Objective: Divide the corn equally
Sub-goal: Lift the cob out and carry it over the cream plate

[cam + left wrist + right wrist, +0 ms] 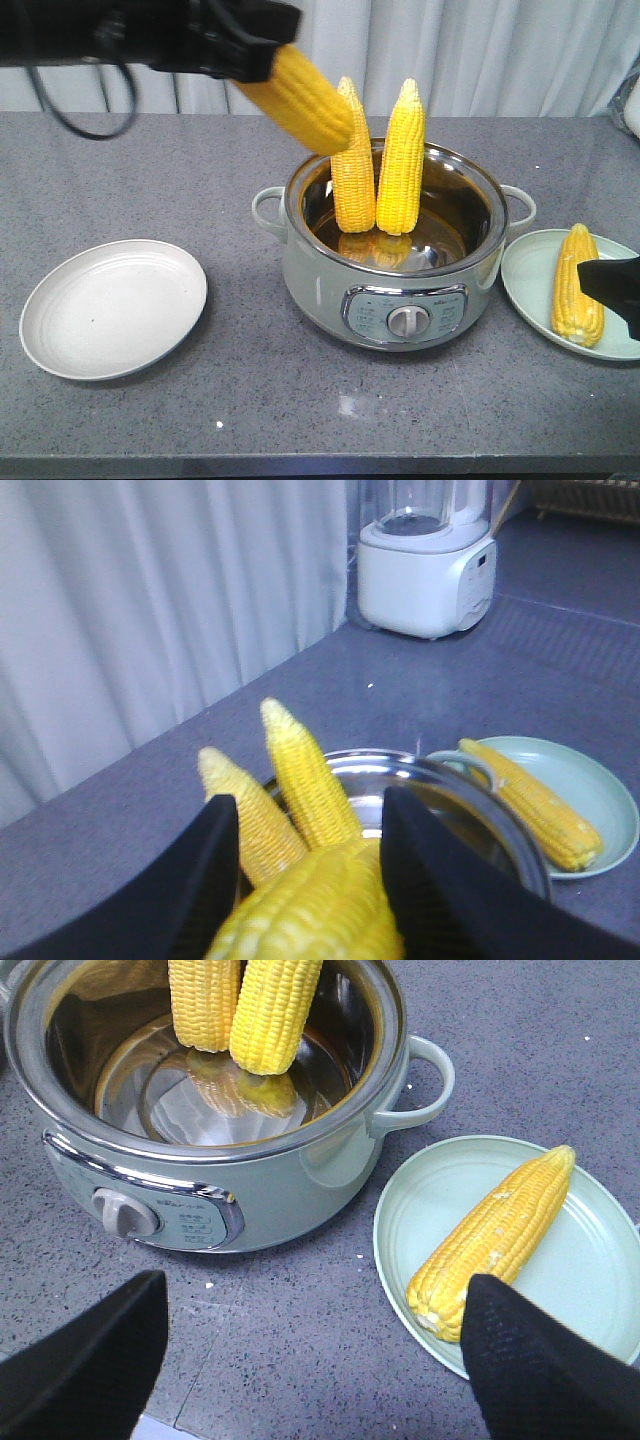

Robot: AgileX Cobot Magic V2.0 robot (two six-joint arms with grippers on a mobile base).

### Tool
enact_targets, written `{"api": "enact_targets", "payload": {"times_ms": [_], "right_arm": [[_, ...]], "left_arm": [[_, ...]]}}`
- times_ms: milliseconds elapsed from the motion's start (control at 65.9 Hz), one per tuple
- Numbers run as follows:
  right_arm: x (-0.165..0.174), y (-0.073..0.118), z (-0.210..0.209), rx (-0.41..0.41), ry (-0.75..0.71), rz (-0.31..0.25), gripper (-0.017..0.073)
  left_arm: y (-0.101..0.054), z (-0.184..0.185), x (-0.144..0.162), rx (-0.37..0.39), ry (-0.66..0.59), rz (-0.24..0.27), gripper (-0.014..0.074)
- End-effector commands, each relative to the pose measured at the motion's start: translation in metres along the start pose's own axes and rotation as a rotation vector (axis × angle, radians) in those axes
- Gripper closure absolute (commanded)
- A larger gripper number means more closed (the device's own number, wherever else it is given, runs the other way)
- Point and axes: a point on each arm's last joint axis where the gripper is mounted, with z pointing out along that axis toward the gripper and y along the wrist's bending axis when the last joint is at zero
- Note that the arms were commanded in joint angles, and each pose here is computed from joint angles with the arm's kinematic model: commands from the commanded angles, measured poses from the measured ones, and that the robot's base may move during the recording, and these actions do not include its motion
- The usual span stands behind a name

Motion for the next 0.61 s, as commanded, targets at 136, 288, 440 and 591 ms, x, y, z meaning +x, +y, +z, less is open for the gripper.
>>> {"api": "enact_targets", "payload": {"times_ms": [136,288,440,591], "right_arm": [[-0.01,-0.001,-0.007,0.014,-0.084,-0.01,-0.0021],[-0.01,-0.001,-0.007,0.014,-0.084,-0.01,-0.0021],[-0.01,-0.001,-0.007,0.014,-0.084,-0.01,-0.0021],[-0.01,-0.001,-0.007,0.014,-0.084,-0.01,-0.0021]], "left_arm": [[0.026,-0.056,0.0,-0.221,0.143,-0.057,0.0372],[0.047,-0.066,0.022,-0.407,0.376,-0.112,0.0369],[0.06,-0.072,0.035,-0.511,0.508,-0.144,0.0365],[0.069,-0.071,0.045,-0.54,0.597,-0.17,0.0358]]}}
